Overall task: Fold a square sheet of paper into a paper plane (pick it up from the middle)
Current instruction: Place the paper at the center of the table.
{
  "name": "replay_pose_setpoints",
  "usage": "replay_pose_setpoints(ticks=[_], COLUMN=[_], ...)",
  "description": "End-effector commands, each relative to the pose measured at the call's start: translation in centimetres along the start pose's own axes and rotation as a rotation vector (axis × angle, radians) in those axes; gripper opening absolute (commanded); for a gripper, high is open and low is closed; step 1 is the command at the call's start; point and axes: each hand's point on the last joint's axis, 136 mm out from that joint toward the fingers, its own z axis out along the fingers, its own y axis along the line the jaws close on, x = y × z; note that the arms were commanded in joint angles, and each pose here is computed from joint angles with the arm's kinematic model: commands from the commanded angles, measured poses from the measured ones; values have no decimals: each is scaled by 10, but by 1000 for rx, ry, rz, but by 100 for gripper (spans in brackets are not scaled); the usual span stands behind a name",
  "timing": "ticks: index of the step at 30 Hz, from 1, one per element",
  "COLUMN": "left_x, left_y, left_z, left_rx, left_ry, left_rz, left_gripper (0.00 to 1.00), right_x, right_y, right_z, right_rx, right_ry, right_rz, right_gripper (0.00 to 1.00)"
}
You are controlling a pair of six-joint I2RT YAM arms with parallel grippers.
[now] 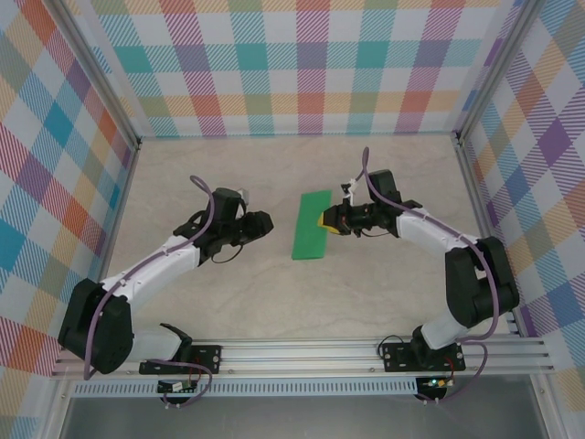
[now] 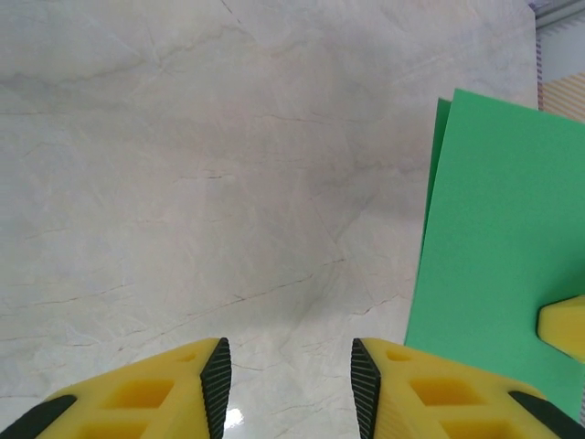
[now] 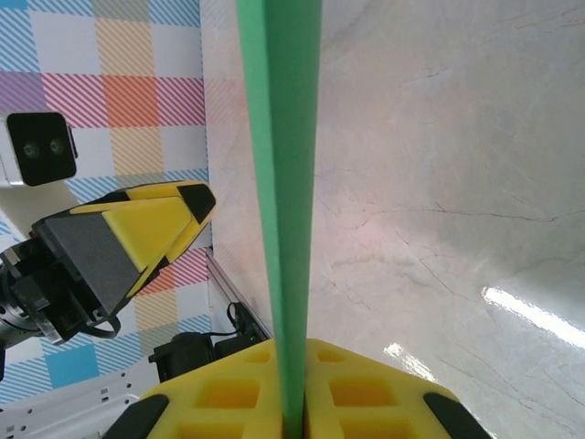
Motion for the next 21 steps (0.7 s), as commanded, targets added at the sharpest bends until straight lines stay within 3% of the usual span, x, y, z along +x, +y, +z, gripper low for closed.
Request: replay_pose_setpoints(ticks=[1, 7, 17, 21], left_x=[4, 11, 25, 30], left_y=[6, -3, -1, 2], left_z=[-5, 11, 42, 50], left_rx=[-6, 60, 88, 86], left_ry=[7, 63, 160, 185], left_rz=[-38, -60, -90, -95], left_gripper=[44, 45, 46, 46], right_x=[6, 15, 29, 30], right_y=[-8, -43, -113, -118], right_z=[14, 36, 49, 41], right_rx=[-22, -21, 181, 259], right_ry=[37, 106, 136, 132], right_rz=[0, 56, 129, 114], right_gripper=[13, 14, 19, 29])
